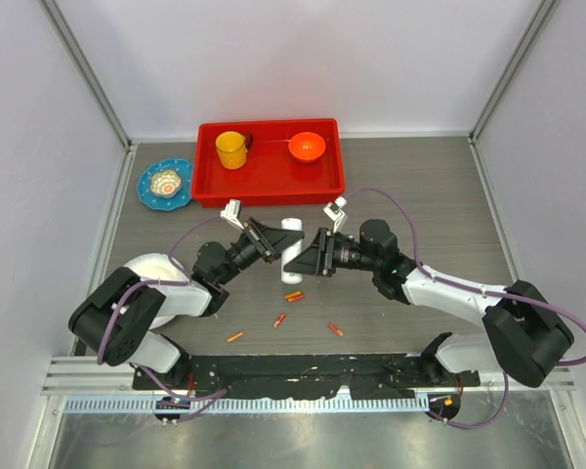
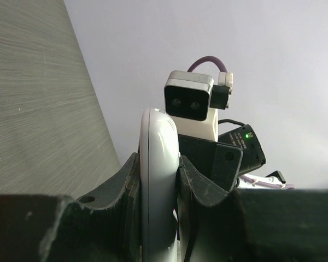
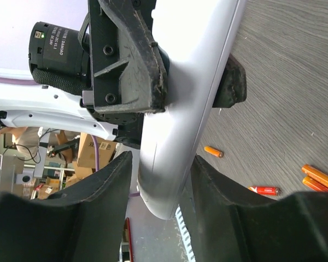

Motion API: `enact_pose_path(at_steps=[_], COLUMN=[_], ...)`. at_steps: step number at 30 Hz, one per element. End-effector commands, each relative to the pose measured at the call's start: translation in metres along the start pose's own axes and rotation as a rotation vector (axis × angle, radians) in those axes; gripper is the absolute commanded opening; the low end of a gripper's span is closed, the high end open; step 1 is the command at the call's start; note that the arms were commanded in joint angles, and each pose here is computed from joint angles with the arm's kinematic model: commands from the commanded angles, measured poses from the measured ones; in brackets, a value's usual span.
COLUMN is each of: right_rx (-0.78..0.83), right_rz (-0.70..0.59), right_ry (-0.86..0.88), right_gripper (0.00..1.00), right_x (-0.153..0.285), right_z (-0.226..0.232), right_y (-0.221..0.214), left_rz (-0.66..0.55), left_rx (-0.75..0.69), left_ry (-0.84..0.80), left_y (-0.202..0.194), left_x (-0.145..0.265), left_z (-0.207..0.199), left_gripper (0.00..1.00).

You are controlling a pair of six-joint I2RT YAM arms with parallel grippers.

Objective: Load the batteries into the remote control

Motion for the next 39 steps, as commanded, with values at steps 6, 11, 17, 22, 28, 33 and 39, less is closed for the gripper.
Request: enact_pose_path(at_steps=[6,11,17,22,28,33,39], right_rx=[0.016,-0.003,-0.036,-0.059,-0.029,0.052,0.192], right_rz=[-0.018,-0.054,-0.117,-0.181,-0.151,-0.056,0.026], right_ry=[0.024,-0.006,-0.036,-0.072,-0.009,0.073,0.050], right_gripper=[0.34,0.29,0.29,0.17,0.01,0.01,0.01], right_x=[-0.002,-0.004,-0.007,-0.005,-0.006,0.000,0.016], right_z=[0.005,0.003,0.002,-0.001,0.002,0.011,0.022], right_y=[0.003,0.005,0.016,0.025,0.024,0.020,0.016], left_rz=[-0.017,-0.006,0.002,0.013,-0.017,-0.040,-0.075], left_rx=[-0.096,-0.092,-0.091,-0.088,-0.102,-0.091,-0.078], left_ry=[-0.292,-0.293,-0.291,-0.287,-0.288,-0.277,-0.280], left_y=[0.001,-0.002,-0.007,-0.013,-0.011,-0.006,0.007], left_x=[0.004,0.006,0.008,0.009,0.011,0.010,0.008], left_z=[-0.048,-0.049,-0.048,-0.046,-0.046,-0.045,-0.049], left_gripper=[0.00,0.00,0.00,0.00,0.05,0.43,1.00])
Point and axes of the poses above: each gripper's point midway between its finger pads, its own x axis back along the fingers, its own z axis along the line the jaws close on, y = z × x, the point moved 10 cm from there along x, back along the fingers, and after that the axes turned 9 degrees about x, right-handed, at the moved point
